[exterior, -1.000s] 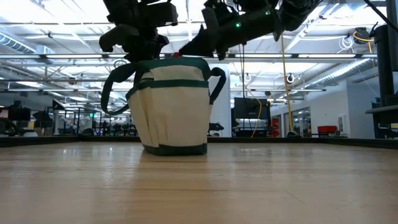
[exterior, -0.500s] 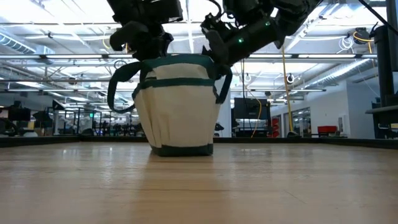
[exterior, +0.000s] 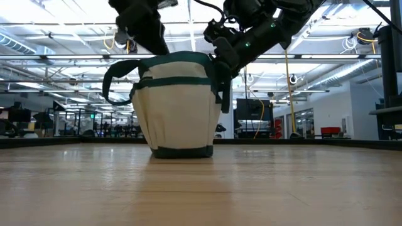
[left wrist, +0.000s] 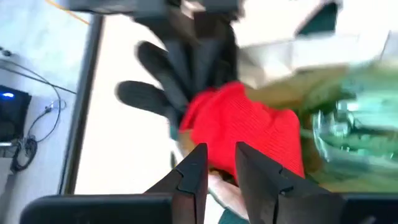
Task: Pick & Place Garden tools in Gardening bag
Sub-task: Put the red gloves into the gardening bag
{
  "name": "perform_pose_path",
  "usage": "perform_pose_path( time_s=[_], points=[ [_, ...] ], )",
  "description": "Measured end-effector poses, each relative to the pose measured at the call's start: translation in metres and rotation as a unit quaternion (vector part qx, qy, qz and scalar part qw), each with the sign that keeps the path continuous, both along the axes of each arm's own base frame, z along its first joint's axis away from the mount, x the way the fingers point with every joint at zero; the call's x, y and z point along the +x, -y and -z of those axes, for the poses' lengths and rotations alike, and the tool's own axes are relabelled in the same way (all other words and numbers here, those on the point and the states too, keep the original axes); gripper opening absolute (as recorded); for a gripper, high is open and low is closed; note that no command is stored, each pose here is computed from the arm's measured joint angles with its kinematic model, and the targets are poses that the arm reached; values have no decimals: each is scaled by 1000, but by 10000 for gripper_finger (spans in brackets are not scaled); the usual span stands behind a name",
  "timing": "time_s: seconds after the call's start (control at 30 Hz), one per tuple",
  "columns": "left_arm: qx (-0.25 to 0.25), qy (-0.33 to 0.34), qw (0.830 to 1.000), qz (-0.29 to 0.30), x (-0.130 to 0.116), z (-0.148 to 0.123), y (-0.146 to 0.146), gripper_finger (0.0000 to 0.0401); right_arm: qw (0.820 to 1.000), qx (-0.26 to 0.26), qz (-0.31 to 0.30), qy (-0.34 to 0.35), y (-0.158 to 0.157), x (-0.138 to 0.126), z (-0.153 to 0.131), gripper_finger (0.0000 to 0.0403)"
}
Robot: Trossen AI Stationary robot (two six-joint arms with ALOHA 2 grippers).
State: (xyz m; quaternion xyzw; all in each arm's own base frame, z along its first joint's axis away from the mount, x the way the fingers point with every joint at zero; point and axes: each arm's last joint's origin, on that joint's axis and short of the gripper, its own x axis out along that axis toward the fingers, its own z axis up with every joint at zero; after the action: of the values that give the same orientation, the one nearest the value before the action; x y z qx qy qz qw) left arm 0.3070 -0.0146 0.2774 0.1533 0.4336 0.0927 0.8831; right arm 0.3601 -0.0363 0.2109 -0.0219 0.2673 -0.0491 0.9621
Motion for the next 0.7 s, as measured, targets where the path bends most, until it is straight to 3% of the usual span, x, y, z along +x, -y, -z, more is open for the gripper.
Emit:
perform_pose_path(
  time_s=[0.23,0.47,0.7],
  points=[
    [-25,67,996,-54,-14,-26,-12,88,1000,-5,-4,3,-1,0,0,0],
    [-94,20,993,-64,-3,-3,-36,88,999,-28,-24,37,-8,5,-6,0],
    [-122,-21,990,-68,3,14,-51,88,998,-38,-31,40,-10,5,-7,0]
  ],
)
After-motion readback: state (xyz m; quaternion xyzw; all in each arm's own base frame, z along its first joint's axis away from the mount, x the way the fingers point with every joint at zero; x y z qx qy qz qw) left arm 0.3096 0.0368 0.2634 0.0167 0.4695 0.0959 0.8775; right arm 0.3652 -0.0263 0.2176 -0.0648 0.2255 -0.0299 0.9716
